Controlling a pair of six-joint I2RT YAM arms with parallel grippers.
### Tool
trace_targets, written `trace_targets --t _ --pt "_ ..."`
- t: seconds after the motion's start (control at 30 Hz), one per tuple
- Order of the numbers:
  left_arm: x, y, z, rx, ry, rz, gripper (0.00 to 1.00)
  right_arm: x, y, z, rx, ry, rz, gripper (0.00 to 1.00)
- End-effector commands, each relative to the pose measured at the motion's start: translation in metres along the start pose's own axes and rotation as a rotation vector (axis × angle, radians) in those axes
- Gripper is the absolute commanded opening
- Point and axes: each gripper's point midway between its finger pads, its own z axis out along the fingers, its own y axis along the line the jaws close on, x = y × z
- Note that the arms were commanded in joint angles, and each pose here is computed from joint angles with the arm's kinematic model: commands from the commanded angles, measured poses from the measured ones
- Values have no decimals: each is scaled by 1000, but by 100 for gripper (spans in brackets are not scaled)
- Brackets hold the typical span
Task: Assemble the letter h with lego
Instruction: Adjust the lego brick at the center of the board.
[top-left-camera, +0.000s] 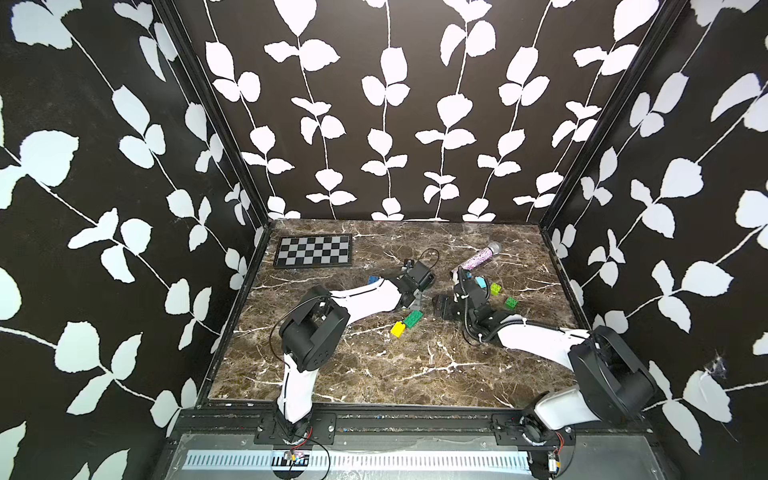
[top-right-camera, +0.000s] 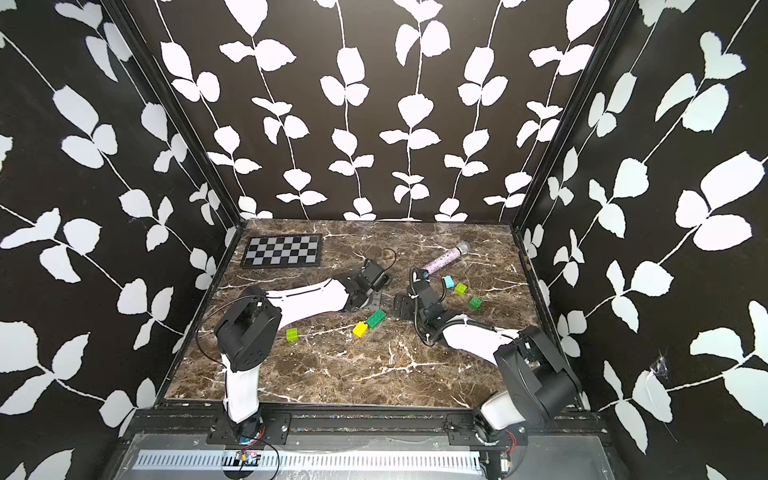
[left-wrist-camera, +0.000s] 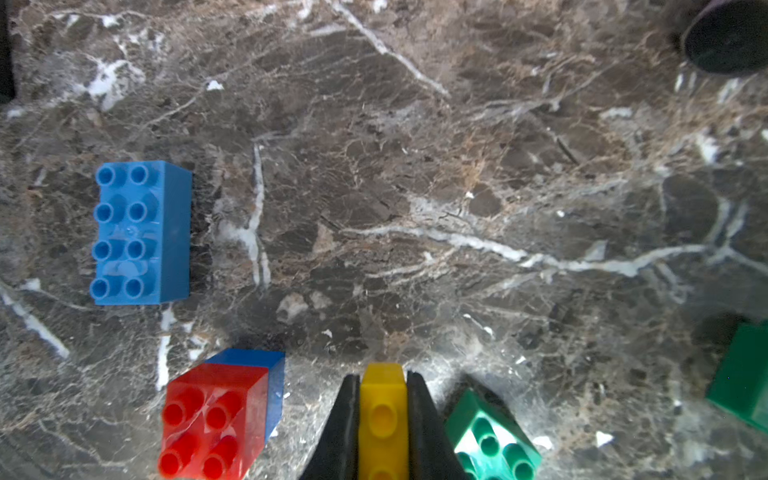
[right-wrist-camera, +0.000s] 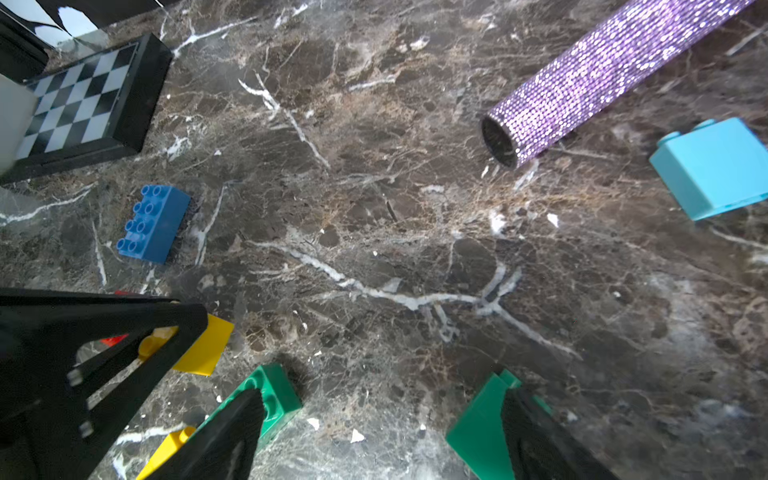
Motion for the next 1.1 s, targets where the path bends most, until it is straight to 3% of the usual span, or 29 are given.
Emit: trace_targets --t 0.0,0.27,0.47,0.77,0.93,1.07 --pt "3 -1 3 1 -17 29 0 -6 3 2 -14 -15 24 89" --pt "14 -3 15 3 9 19 2 -6 3 3 -11 -13 23 90" --pt "17 -3 15 11 16 -1 22 -5 2 4 -9 -9 22 90" --pt "2 -7 -2 45 -22 8 40 -6 0 2 8 -13 20 92" --pt "-18 -10 -34 102 -83 7 60 -9 0 -1 8 -18 5 92" --pt "-27 -4 -71 152 -134 -7 87 -6 20 2 -88 17 -74 91"
